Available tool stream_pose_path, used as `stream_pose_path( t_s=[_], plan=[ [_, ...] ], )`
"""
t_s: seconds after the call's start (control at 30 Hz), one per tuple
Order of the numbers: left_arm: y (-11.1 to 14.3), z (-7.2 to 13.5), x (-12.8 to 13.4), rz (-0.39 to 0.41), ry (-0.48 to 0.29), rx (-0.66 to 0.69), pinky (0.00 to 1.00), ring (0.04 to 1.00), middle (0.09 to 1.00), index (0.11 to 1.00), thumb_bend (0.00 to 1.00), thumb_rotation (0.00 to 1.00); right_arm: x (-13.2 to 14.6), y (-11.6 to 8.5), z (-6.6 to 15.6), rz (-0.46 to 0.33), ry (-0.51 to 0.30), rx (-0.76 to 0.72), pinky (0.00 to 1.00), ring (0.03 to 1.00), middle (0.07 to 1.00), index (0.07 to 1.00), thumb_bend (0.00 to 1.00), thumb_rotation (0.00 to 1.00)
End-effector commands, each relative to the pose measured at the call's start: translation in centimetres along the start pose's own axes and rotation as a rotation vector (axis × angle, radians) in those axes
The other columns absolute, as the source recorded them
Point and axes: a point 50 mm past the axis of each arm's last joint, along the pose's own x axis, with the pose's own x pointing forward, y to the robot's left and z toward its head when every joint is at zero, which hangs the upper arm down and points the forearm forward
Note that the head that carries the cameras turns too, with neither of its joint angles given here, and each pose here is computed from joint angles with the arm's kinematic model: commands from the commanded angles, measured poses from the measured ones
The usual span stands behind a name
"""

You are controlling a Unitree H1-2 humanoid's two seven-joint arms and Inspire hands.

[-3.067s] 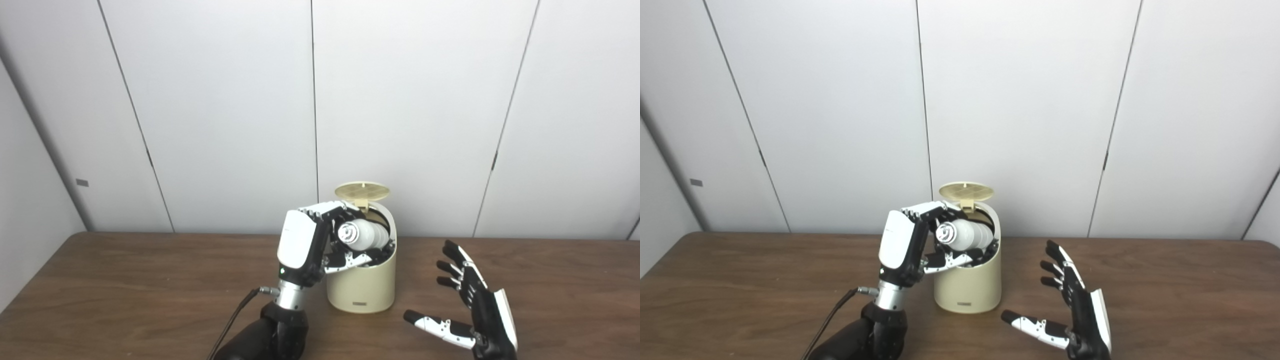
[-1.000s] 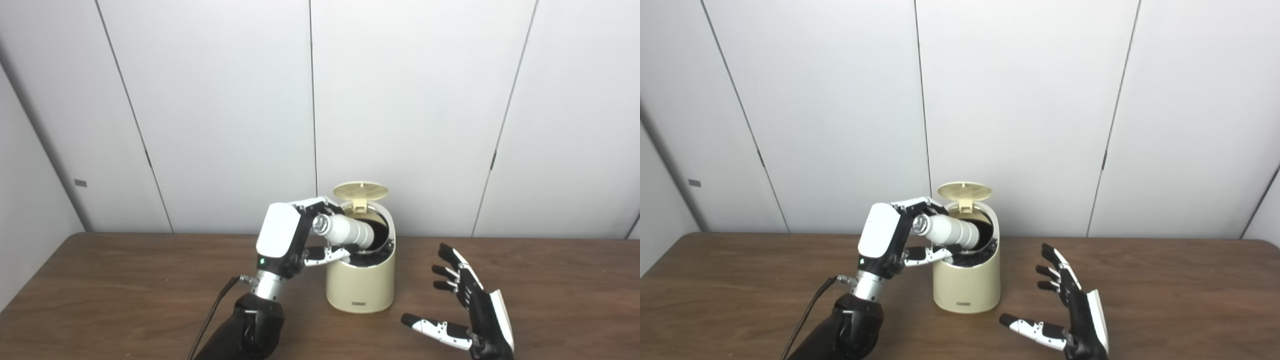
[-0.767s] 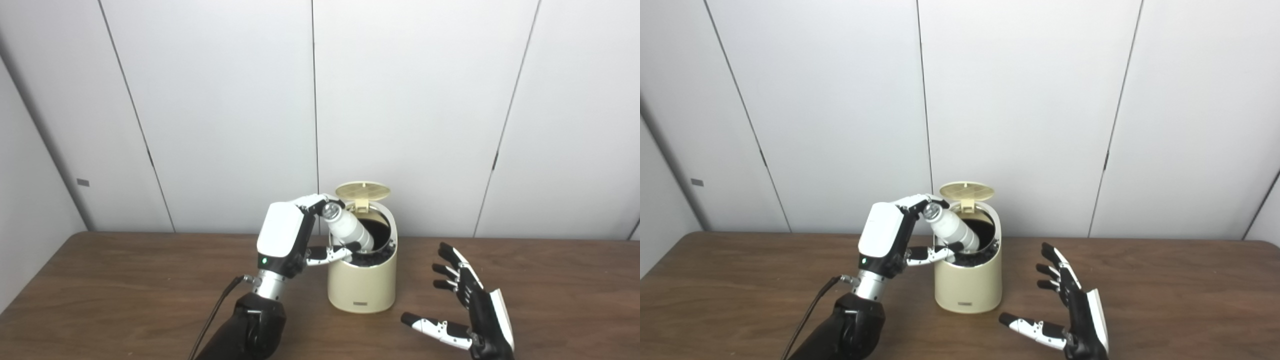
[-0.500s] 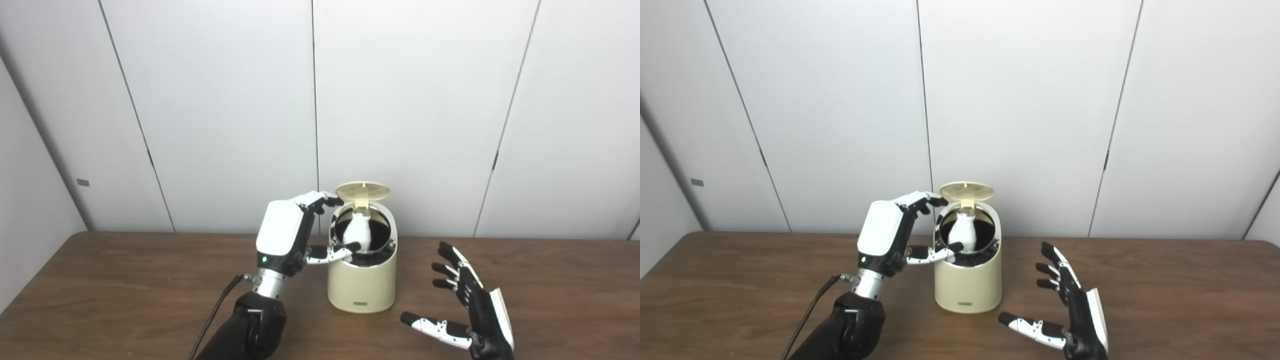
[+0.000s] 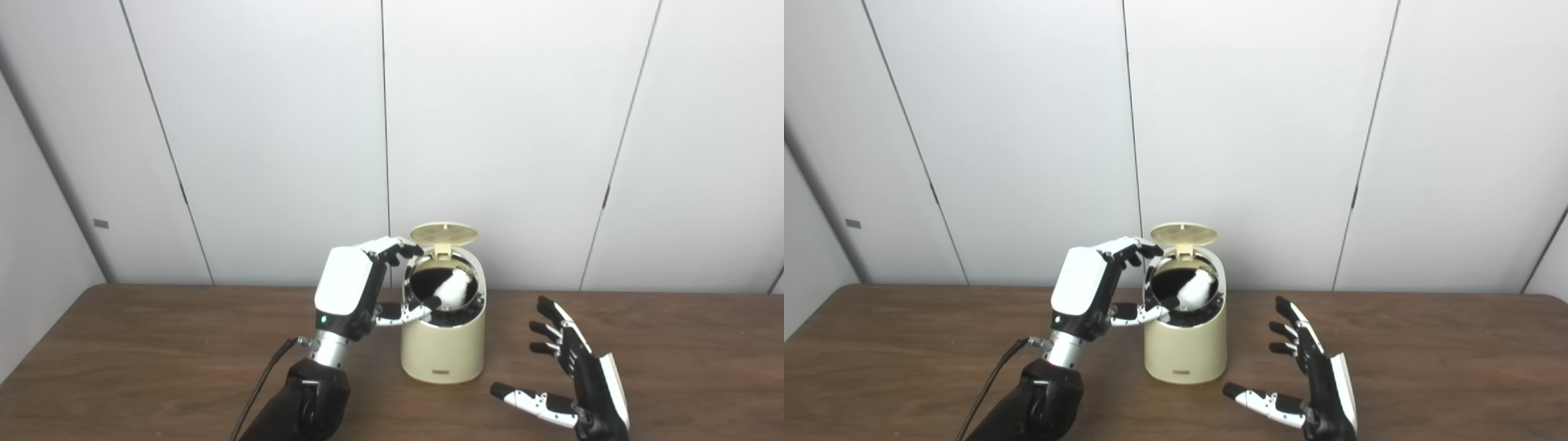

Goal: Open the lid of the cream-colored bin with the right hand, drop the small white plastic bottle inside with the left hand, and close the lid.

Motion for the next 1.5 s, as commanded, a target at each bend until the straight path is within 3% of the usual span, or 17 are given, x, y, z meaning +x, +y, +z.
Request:
stream_pose_path(
  t_s=[0.0,0.17,0.27,0.37,0.4,0.47,0.5,0.53,0.6,0.77,0.87,0.97,1.03,1.27,1.37,1.47],
  plan=[
    [1.2,0.1,0.5,0.050,0.000,-0.067,0.38,0.470,0.511,0.511,0.55,0.02,1.2,0.0,1.8,-0.011,-0.098,0.016,0.69,0.809,0.892,0.880,0.74,0.11],
    [2.2,0.7,-0.9,0.118,0.086,-0.408,0.36,0.461,0.491,0.489,0.52,0.00,1.3,-0.3,1.7,-0.017,-0.095,0.011,0.69,0.800,0.888,0.876,0.73,0.09],
    [2.9,0.6,-1.8,0.150,0.145,-0.623,0.41,0.508,0.497,0.486,0.52,0.00,1.3,-0.5,1.4,-0.015,-0.088,0.007,0.69,0.802,0.886,0.874,0.73,0.10],
    [3.7,0.0,-2.8,0.151,0.174,-0.744,0.46,0.556,0.507,0.486,0.51,0.00,1.3,-0.7,1.1,-0.010,-0.084,0.001,0.69,0.804,0.892,0.879,0.73,0.12],
    [3.9,-0.3,-3.1,0.146,0.180,-0.763,0.48,0.585,0.598,0.492,0.51,0.04,1.3,-0.7,1.0,-0.010,-0.083,0.001,0.69,0.803,0.891,0.877,0.74,0.12],
    [4.4,-1.1,-3.8,0.142,0.197,-0.807,0.52,0.639,0.697,0.497,0.51,0.08,1.3,-0.8,0.8,-0.009,-0.077,0.003,0.69,0.804,0.891,0.875,0.74,0.12],
    [4.6,-1.5,-4.2,0.143,0.206,-0.848,0.55,0.665,0.725,0.630,0.60,0.21,1.3,-0.9,0.7,-0.007,-0.075,0.005,0.70,0.804,0.892,0.873,0.74,0.12],
    [4.8,-1.7,-4.6,0.143,0.210,-0.882,0.57,0.682,0.745,0.707,0.67,0.27,1.3,-0.9,0.6,-0.005,-0.074,0.005,0.70,0.804,0.892,0.872,0.74,0.12],
    [5.1,-2.3,-5.2,0.136,0.212,-0.938,0.60,0.702,0.773,0.793,0.75,0.34,1.3,-1.1,0.5,-0.002,-0.074,0.000,0.70,0.800,0.892,0.873,0.74,0.13],
    [5.8,-3.5,-7.4,0.100,0.223,-0.973,0.63,0.733,0.819,0.857,0.78,0.32,2.0,-1.4,0.9,0.005,-0.091,-0.002,0.70,0.801,0.888,0.871,0.73,0.19],
    [5.8,-4.0,-8.4,0.077,0.236,-0.966,0.63,0.743,0.831,0.872,0.78,0.31,3.7,-1.8,1.7,0.022,-0.134,-0.041,0.70,0.802,0.883,0.869,0.72,0.29],
    [5.9,-4.3,-9.5,0.026,0.243,-0.940,0.64,0.760,0.848,0.891,0.76,0.30,6.2,-2.2,3.5,0.055,-0.195,-0.107,0.69,0.817,0.877,0.875,0.69,0.35],
    [5.7,-4.3,-10.0,0.000,0.248,-0.936,0.65,0.765,0.856,0.894,0.74,0.24,7.9,-2.5,5.0,0.082,-0.220,-0.167,0.69,0.835,0.882,0.889,0.67,0.40],
    [4.5,-4.0,-11.0,-0.066,0.257,-0.949,0.67,0.769,0.855,0.909,0.76,0.14,12.8,-3.1,9.8,0.150,-0.253,-0.301,0.74,0.873,0.902,0.896,0.66,0.56],
    [4.1,-3.9,-11.1,-0.070,0.263,-0.960,0.66,0.757,0.853,0.918,0.77,0.13,14.1,-2.9,11.1,0.186,-0.261,-0.360,0.74,0.872,0.911,0.902,0.67,0.64],
    [3.7,-3.8,-11.2,-0.071,0.272,-0.965,0.65,0.757,0.844,0.918,0.77,0.12,15.0,-2.4,11.8,0.228,-0.241,-0.407,0.80,0.900,0.916,0.902,0.67,0.66]
  ],
)
